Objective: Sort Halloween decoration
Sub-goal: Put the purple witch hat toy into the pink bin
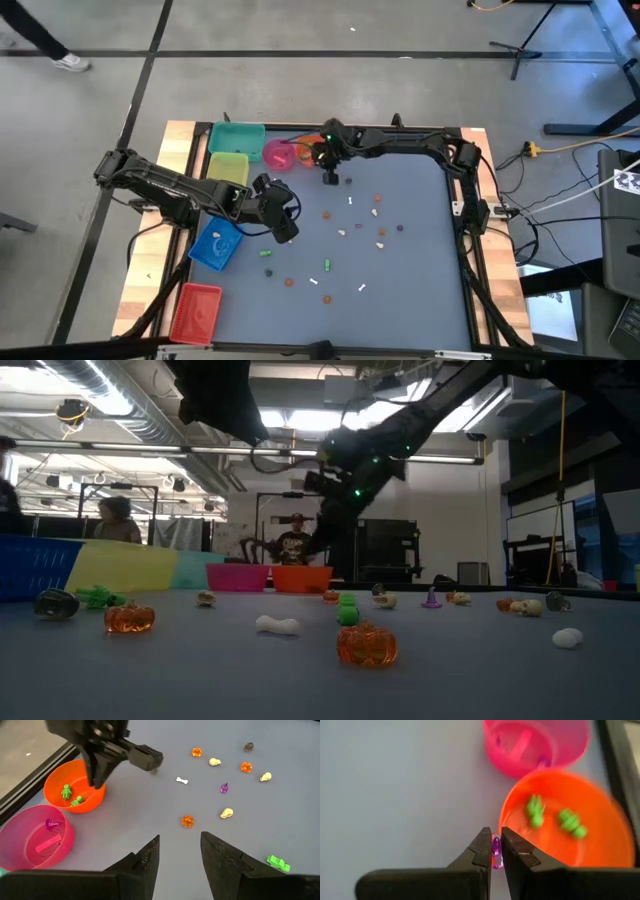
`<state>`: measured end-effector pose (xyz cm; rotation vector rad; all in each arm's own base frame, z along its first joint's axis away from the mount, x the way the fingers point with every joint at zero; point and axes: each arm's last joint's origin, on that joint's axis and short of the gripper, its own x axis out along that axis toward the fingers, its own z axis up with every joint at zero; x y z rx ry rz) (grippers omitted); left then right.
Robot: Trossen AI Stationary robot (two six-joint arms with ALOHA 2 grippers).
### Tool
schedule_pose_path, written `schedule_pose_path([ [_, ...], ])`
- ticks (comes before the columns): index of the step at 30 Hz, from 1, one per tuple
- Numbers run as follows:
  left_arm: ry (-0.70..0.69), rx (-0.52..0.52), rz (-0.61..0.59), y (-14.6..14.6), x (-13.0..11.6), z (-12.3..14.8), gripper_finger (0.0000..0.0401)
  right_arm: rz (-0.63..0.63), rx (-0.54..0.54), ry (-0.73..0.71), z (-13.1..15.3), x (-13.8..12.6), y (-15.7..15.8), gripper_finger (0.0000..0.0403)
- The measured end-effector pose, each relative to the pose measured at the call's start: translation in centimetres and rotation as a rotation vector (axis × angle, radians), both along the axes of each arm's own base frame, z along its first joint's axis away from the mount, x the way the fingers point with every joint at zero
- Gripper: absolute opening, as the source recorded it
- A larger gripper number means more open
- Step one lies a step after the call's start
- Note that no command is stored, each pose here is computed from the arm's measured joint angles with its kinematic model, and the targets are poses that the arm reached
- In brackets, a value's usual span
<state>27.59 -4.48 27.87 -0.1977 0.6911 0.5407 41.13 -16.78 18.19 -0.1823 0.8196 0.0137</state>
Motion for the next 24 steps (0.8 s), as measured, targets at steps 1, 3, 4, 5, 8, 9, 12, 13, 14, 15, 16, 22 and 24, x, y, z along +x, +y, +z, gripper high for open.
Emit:
schedule_pose_path([
  [1,0.0,0.0,0.0,0.0,0.0,0.0,0.0128,0.01,0.001,-0.015,0.4,0.3,0.1,0.0033],
  [3,0.0,0.0,0.0,0.0,0.0,0.0,0.0128,0.023,-0.008,-0.049,1.2,0.8,0.3,0.0033],
  [4,0.0,0.0,0.0,0.0,0.0,0.0,0.0128,0.033,-0.015,-0.074,1.6,1.1,0.5,0.0033],
  [5,0.001,0.001,-0.001,0.0,0.0,0.0,0.0128,0.04,-0.023,-0.097,2.0,1.4,0.6,0.0033],
  [8,0.007,0.01,-0.011,0.0,0.0,0.0,0.0128,0.052,-0.049,-0.158,2.9,2.1,0.8,0.0033],
  [9,0.011,0.016,-0.018,0.0,0.0,0.0,0.0128,0.056,-0.056,-0.176,3.1,2.2,0.9,0.0033],
  [12,0.018,0.009,-0.038,-0.1,0.0,0.0,0.0128,0.064,-0.075,-0.227,3.5,2.6,1.1,0.0033],
  [13,0.02,-0.002,-0.049,-0.2,0.0,0.0,0.0128,0.066,-0.081,-0.246,3.7,2.7,1.1,0.0033],
  [14,0.023,-0.016,-0.063,-0.2,0.0,0.0,0.0128,0.068,-0.089,-0.27,3.9,2.9,1.1,0.0033],
  [15,0.026,-0.033,-0.081,-0.3,0.0,0.0,0.0128,0.072,-0.098,-0.295,3.9,3.1,1.2,0.0033],
  [16,0.029,-0.052,-0.098,-0.3,0.0,0.0,0.0128,0.075,-0.106,-0.317,4.0,3.3,1.2,0.0033],
  [22,0.024,-0.127,-0.149,-0.6,-0.1,0.1,0.0128,0.077,-0.122,-0.402,4.2,3.9,1.0,0.0033],
  [24,0.024,-0.127,-0.149,-0.6,-0.1,0.1,0.0128,0.078,-0.133,-0.444,4.1,4.2,0.9,0.0033],
])
